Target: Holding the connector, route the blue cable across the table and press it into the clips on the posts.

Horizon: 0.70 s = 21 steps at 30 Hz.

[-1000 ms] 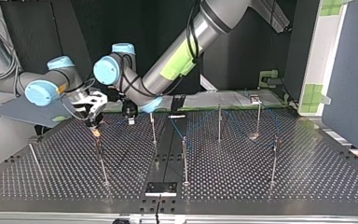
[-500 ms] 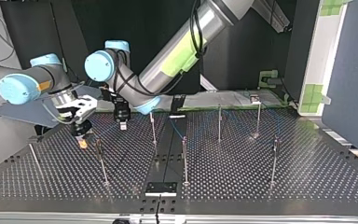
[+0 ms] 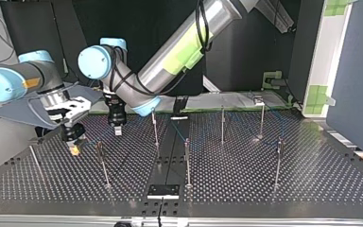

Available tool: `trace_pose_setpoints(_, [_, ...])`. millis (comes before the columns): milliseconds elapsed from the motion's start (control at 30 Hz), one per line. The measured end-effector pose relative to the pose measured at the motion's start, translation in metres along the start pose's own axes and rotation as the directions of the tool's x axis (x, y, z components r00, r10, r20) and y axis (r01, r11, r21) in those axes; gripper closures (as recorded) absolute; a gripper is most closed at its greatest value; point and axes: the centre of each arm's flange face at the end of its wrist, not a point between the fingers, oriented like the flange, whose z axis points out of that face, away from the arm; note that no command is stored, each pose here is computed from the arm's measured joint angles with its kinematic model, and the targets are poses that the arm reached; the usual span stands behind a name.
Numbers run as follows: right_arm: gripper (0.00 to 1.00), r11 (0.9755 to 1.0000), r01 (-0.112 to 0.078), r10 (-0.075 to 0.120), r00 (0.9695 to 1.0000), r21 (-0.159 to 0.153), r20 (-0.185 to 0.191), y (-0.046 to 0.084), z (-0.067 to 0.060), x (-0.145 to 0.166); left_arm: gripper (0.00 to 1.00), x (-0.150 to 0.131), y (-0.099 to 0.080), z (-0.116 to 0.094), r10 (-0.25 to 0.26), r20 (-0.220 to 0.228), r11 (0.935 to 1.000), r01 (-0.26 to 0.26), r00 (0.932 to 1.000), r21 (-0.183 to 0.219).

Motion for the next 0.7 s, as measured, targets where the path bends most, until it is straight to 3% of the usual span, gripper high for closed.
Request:
trace_pose_setpoints(300, [1.00, 0.9999, 0.007, -0.007, 0.9997, 0.009, -0.025, -0.010, -0.008, 0.020, 1.00, -0.007, -0.007, -0.002, -0.010, 0.009, 0.9999, 0.010, 0.9999, 0.009])
trace_pose_setpoints(700, [1.00, 0.9999, 0.007, -0.007, 0.9993, 0.012, -0.037, -0.014, -0.012, 0.031, 1.00, -0.013, -0.011, -0.003, -0.027, 0.016, 0.9996, 0.027, 0.9995, 0.010])
